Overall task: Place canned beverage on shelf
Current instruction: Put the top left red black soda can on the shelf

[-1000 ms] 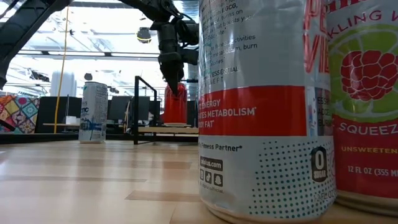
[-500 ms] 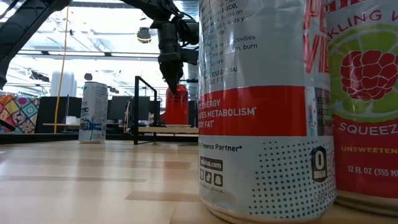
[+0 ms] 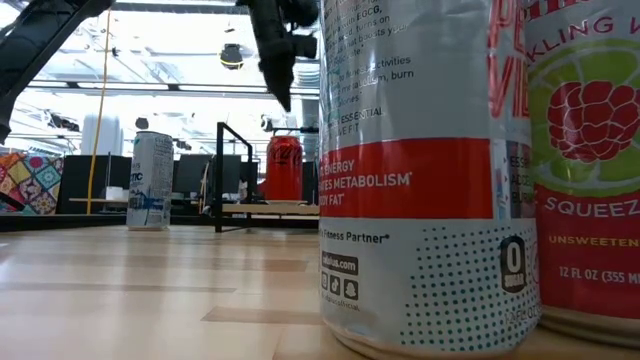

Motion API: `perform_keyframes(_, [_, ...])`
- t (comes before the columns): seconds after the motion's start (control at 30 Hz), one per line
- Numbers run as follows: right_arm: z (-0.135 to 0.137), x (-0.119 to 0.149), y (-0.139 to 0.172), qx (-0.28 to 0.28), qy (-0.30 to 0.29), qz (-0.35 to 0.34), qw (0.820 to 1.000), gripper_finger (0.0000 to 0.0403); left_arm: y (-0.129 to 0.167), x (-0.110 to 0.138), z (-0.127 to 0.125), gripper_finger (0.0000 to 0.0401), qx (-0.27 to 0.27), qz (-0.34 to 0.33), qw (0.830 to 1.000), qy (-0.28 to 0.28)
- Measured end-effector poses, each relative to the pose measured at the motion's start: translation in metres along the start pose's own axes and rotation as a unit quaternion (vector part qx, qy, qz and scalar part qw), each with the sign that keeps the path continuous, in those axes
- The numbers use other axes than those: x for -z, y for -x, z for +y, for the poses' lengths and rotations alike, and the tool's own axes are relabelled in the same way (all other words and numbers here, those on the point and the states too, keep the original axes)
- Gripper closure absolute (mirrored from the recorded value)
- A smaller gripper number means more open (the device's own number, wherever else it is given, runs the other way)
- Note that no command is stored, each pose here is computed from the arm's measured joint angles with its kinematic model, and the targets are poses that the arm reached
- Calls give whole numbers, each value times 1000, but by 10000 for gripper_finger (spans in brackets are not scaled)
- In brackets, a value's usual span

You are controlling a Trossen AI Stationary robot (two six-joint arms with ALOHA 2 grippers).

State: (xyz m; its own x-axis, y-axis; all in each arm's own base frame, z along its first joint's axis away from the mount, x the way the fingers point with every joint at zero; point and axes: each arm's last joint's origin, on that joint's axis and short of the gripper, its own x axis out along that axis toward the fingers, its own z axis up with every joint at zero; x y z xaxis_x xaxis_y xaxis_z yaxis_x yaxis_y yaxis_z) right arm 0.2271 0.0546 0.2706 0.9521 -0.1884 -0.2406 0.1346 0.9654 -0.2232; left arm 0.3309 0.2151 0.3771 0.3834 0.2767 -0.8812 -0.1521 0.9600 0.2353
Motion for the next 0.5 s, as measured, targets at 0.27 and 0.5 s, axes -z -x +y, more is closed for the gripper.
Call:
perform_keyframes(0.27, [-11, -10, -3, 26, -31, -48, 998, 81, 60, -2, 0, 83, -24, -87, 994, 69])
perform_keyframes(0.5, [-29, -14, -14, 21, -52, -86, 995, 81, 115, 26, -36, 106, -17, -141, 988, 53])
